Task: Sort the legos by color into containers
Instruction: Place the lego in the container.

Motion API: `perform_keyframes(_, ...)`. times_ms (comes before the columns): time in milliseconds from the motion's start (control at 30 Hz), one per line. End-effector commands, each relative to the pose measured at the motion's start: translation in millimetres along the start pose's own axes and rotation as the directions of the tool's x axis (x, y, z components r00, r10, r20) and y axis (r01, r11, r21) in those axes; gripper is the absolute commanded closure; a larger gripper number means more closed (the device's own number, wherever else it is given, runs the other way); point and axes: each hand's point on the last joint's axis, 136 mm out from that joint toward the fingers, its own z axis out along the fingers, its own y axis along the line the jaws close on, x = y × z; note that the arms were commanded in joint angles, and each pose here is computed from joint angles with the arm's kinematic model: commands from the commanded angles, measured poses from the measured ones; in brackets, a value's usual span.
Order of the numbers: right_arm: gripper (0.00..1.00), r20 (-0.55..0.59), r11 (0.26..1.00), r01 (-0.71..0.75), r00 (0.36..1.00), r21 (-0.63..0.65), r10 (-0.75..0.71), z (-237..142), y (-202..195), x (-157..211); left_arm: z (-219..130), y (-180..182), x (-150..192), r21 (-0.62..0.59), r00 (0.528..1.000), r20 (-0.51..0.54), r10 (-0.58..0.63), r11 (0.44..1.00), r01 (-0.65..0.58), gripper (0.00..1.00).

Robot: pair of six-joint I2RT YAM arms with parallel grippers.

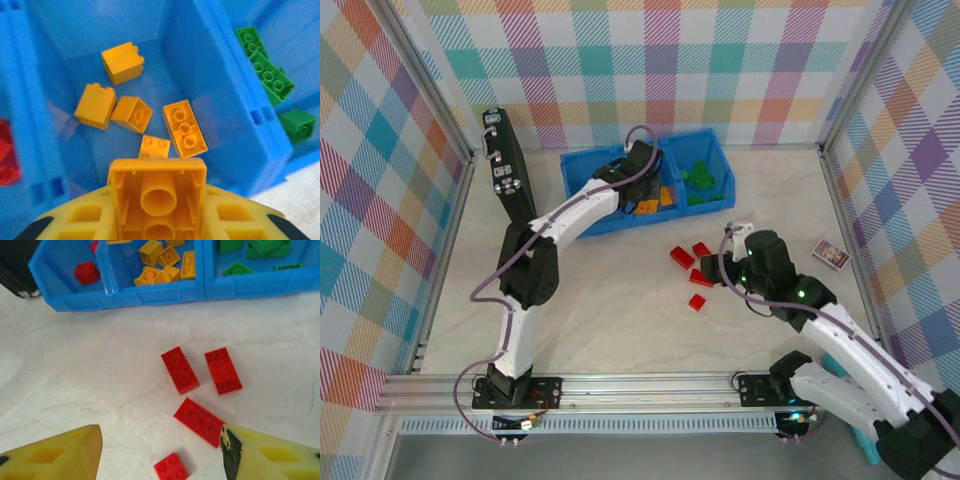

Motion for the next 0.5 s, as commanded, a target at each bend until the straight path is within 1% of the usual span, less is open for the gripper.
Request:
perform_keyframes(0,0.36,-0.004,0.986,-0.158,0.987,-0.058,0.158,-11,5,16,9,-11,-30,0.038,0.997,0.07,0.012,0.999,-0.015,0.77)
perform_keyframes(167,0.36,-0.077,0.973,-0.228,0.971,-0.036,0.225,-8,0,43,34,-4,-40,0.014,0.997,0.075,0.011,1.0,-0.012,0.76)
perform_keyframes(300,0.36,-0.135,0.969,-0.247,0.96,-0.005,0.245,2,-6,63,45,1,-45,-0.002,0.997,0.075,0.009,1.0,-0.008,0.74)
perform_keyframes(433,0.35,-0.194,0.963,-0.27,0.944,0.008,0.267,10,-6,79,54,4,-42,-0.002,0.998,0.062,-0.001,1.0,0.002,0.65)
perform_keyframes(467,0.35,-0.212,0.96,-0.28,0.937,0.01,0.276,12,-6,84,55,4,-40,-0.001,0.998,0.059,-0.002,1.0,0.002,0.62)
